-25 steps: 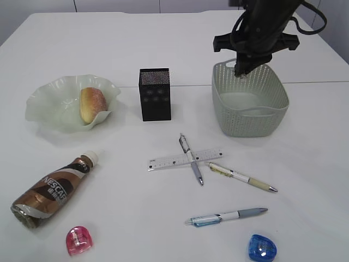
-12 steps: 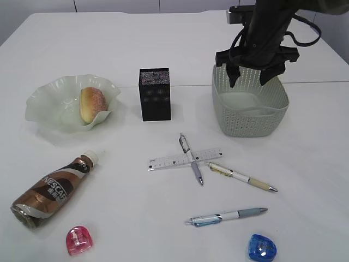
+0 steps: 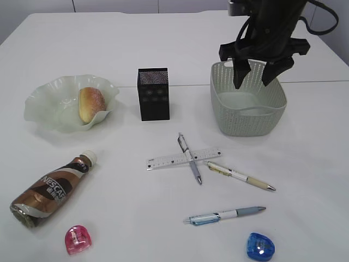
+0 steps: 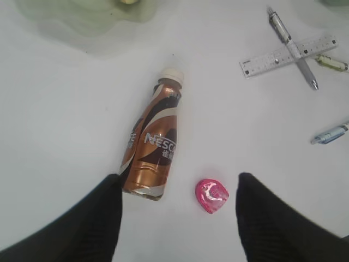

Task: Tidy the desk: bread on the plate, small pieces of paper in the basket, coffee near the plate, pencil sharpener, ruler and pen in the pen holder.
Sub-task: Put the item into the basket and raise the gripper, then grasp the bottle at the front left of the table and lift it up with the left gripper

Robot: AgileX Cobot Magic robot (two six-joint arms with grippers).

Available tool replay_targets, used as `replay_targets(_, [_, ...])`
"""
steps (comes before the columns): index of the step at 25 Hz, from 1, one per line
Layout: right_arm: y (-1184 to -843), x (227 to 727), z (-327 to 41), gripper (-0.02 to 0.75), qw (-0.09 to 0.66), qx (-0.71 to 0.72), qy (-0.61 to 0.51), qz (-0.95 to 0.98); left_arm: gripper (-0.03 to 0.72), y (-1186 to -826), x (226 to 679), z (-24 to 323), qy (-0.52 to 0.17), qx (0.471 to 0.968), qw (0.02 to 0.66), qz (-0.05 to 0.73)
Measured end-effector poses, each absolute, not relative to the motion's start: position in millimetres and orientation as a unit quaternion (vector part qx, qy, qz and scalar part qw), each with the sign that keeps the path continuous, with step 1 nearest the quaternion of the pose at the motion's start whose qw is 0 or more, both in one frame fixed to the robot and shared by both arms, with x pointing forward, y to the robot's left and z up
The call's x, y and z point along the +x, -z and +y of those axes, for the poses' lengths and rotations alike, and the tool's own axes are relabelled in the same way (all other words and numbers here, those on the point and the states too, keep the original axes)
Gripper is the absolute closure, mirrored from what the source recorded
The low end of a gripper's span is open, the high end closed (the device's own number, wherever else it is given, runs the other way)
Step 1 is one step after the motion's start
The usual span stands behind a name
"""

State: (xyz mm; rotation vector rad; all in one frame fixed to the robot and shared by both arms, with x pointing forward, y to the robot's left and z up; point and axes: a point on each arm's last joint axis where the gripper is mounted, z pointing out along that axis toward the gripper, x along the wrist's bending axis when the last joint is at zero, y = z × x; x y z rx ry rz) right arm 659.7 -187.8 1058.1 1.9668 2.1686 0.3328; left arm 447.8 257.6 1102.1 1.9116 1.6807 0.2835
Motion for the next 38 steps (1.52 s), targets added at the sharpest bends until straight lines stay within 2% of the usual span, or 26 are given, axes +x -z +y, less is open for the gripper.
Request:
replay_targets(10, [-1041.7,586.7,-201.2,0.283,0.053,0.647,-0.053,0.759,0.226,-1103.3,449.7,257.7,-0.115,0.711,0.294,0.628])
replay_targets(13, [-1044.6,562.8,-208.0,0.283,0.056,0.645,-0.058,0.759,0.228,-1099.4,453.3,257.3,-0.114,0.724,0.286,0.617])
replay_targets(19, [-1053.6,521.9,-220.2,0.283,0.061,0.645,-0.062,0.760,0.228,-1068.4,477.9,254.4,-0.082,0.765,0.234,0.595])
replay_targets(27, [-1053.5,516.4,-224.3,0.284,0.073,0.639,-0.055,0.764,0.225,-1025.7,526.1,250.5,-0.047,0.803,0.158,0.573])
replay_targets(33, [-1053.5,518.4,-223.8,0.284,0.080,0.637,-0.064,0.764,0.099,-995.8,548.0,214.3,-0.041,0.859,0.104,0.499])
replay_targets(38, [-1053.6,518.9,-224.2,0.284,0.084,0.636,-0.064,0.764,0.071,-969.9,555.9,198.2,-0.041,0.876,0.083,0.474])
